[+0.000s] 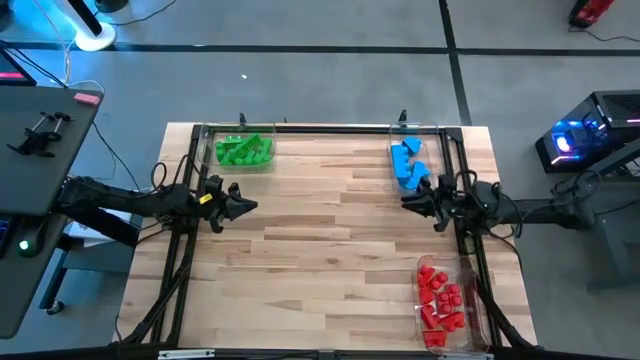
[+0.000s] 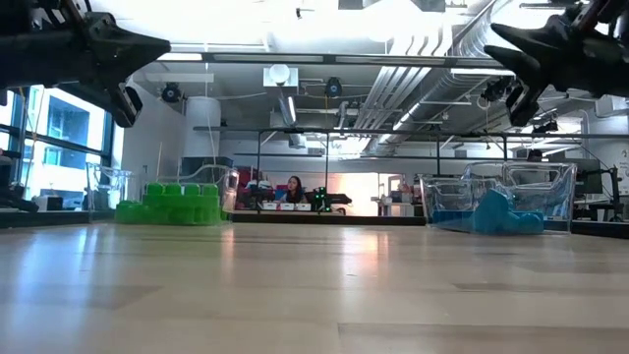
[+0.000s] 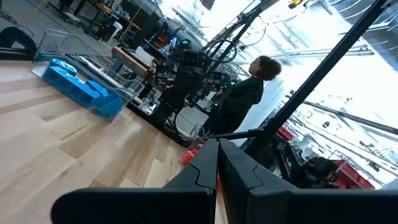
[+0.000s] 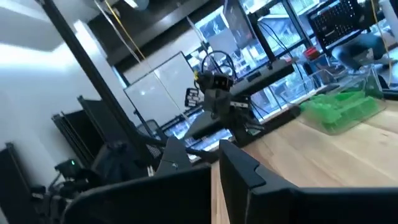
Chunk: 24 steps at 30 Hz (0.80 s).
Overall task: Sort blocks
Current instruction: Return to Home Position
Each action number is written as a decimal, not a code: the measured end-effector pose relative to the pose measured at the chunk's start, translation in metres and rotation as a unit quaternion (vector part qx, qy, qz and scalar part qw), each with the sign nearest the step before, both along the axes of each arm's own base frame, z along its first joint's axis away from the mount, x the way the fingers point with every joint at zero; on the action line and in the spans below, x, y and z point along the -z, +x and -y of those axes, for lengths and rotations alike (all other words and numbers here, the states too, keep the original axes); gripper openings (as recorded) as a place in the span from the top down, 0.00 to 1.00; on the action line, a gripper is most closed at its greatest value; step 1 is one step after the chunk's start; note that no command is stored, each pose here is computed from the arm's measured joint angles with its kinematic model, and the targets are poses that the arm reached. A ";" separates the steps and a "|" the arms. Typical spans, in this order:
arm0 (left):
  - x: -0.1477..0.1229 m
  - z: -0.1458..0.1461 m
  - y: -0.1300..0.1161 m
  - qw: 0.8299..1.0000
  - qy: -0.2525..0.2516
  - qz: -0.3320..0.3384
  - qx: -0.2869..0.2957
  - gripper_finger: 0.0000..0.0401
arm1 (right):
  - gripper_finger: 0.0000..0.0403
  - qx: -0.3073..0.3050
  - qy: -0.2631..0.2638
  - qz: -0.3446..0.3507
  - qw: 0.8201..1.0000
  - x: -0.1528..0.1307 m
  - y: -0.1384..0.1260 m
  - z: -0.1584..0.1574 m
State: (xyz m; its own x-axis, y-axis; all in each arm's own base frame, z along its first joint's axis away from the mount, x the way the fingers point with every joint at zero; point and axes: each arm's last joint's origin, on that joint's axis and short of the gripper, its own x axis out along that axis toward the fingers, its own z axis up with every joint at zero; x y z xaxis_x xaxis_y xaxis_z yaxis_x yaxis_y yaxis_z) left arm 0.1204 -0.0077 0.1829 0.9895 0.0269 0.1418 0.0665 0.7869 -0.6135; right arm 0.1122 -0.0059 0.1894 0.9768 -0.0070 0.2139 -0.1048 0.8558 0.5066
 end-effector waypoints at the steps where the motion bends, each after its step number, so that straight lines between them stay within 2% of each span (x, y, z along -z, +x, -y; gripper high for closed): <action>1: 0.000 0.000 0.000 1.000 0.000 0.000 0.000 1.00 | 1.00 -0.002 -0.005 -0.002 1.000 0.000 0.000 -0.001; 6: 0.000 0.000 0.000 1.000 0.000 0.000 0.000 1.00 | 1.00 -0.022 -0.024 -0.036 0.999 0.005 0.001 -0.006; 11: 0.000 0.000 0.000 1.000 0.000 0.000 0.000 1.00 | 1.00 -0.029 -0.013 -0.128 0.991 0.023 0.002 -0.007; 18: 0.000 0.000 0.000 1.000 0.000 0.000 0.000 1.00 | 1.00 -0.031 -0.008 -0.236 0.971 0.044 -0.001 -0.007; 22: 0.000 0.000 0.000 1.000 0.000 -0.001 0.000 1.00 | 1.00 -0.028 -0.009 -0.234 0.972 0.043 -0.001 -0.007; 24: 0.001 0.000 0.000 1.000 0.000 -0.004 0.000 1.00 | 1.00 -0.026 -0.009 -0.210 0.977 0.039 -0.003 -0.006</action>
State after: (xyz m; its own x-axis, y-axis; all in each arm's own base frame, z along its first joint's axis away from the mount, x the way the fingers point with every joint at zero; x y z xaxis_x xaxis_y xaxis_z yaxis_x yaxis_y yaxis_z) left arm 0.1200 -0.0077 0.1824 0.9906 0.0272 0.1343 0.0616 0.7874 -0.6134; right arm 0.1092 0.0006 0.1506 0.9774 0.0452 -0.2064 0.0653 0.8645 0.4985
